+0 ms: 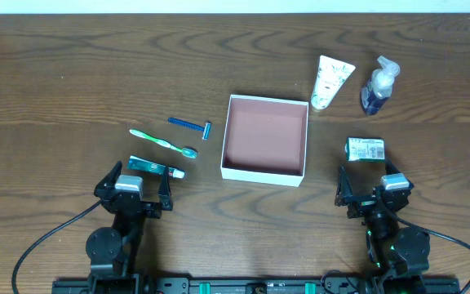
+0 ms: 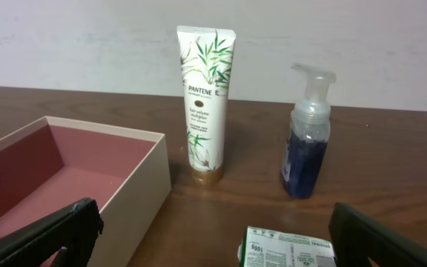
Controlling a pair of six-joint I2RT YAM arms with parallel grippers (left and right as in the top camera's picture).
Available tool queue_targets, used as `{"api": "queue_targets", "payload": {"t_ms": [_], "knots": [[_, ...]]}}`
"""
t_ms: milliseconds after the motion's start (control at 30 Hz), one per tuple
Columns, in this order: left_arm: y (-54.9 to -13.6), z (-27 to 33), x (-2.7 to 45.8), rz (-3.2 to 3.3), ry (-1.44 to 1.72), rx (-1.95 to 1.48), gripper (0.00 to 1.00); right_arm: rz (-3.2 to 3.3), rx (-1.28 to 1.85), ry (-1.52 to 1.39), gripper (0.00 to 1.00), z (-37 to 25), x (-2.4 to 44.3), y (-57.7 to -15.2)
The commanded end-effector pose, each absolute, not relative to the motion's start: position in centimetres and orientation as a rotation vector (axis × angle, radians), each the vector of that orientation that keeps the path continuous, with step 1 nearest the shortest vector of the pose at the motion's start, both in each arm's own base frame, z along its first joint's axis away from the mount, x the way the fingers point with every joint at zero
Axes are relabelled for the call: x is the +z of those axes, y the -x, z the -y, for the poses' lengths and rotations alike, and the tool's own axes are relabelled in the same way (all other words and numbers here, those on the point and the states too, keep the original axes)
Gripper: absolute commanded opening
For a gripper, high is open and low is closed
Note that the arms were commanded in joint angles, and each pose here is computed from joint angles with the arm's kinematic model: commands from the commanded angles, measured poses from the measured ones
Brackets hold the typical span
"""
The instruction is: Pack container
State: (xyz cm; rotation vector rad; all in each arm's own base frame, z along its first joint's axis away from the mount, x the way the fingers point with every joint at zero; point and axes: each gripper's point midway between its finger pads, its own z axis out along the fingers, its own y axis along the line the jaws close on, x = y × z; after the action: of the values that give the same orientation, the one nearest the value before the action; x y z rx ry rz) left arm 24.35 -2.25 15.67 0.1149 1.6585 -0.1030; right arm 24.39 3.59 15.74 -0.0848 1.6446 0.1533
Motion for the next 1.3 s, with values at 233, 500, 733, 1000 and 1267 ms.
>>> {"api": "queue_targets", "payload": {"t_ms": [233, 500, 733, 1000, 1267], "knots": [[-24.3, 2.4, 14.1, -1.704, -0.118, -0.116, 0.98, -1.645, 0.132, 0.081, 0.99, -3.2, 15.7, -24.4], [-24.3, 2.4, 14.1, -1.704, -0.119, -0.116, 0.98, -1.645, 0.132, 0.081, 0.99, -3.2, 15.7, -24.4], [-24.3, 2.4, 14.1, -1.704, -0.118, -0.116, 0.98, -1.643, 0.124, 0.074, 0.99, -3.1, 15.7, -24.4], [-24.3, 2.4, 14.1, -1.704, -0.118, -0.116, 0.98, -1.643, 0.114, 0.065, 0.99, -2.8, 15.7, -24.5], [-24.3, 2.4, 14.1, -1.704, -0.118, -0.116, 0.98, -1.614, 0.227, 0.073, 0.99, -4.2, 16.5, -24.3]]}}
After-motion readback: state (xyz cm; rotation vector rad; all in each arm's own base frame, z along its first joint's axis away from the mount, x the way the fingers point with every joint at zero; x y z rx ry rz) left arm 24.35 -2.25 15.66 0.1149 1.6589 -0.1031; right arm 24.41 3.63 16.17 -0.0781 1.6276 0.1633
